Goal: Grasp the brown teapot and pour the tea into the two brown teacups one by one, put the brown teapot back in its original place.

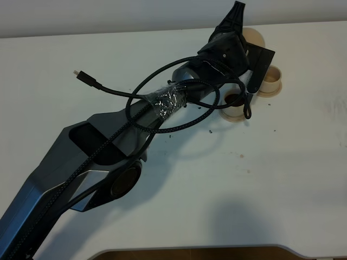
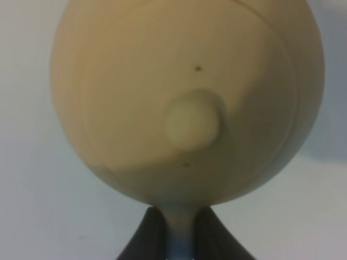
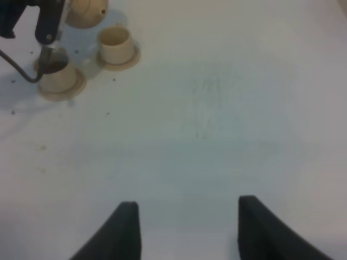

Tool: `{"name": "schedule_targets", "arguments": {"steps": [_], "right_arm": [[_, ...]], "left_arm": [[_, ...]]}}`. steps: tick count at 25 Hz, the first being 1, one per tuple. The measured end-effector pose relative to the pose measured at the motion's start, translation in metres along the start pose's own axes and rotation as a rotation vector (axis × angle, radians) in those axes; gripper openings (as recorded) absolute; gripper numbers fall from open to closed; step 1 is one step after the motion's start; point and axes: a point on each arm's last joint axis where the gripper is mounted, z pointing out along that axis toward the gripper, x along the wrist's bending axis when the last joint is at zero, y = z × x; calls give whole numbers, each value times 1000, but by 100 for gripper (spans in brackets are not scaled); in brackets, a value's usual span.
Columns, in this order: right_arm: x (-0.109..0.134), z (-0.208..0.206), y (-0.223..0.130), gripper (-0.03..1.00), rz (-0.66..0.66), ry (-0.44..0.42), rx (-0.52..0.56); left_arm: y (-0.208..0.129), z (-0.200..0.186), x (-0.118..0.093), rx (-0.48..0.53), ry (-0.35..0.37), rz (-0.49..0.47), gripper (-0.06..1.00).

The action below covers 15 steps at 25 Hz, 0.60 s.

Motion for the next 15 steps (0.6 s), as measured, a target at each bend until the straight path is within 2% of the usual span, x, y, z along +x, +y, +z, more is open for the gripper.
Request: {"name": "schedule_targets", "arguments": {"steps": [8,15], "right_arm": [[0,0,0,44,1,2,0],[0,0,0,44,2,4,0]], "left_arm": [[10,4,-6,9,36,75,12],[13,3,-3,16,74,119,12]]}}
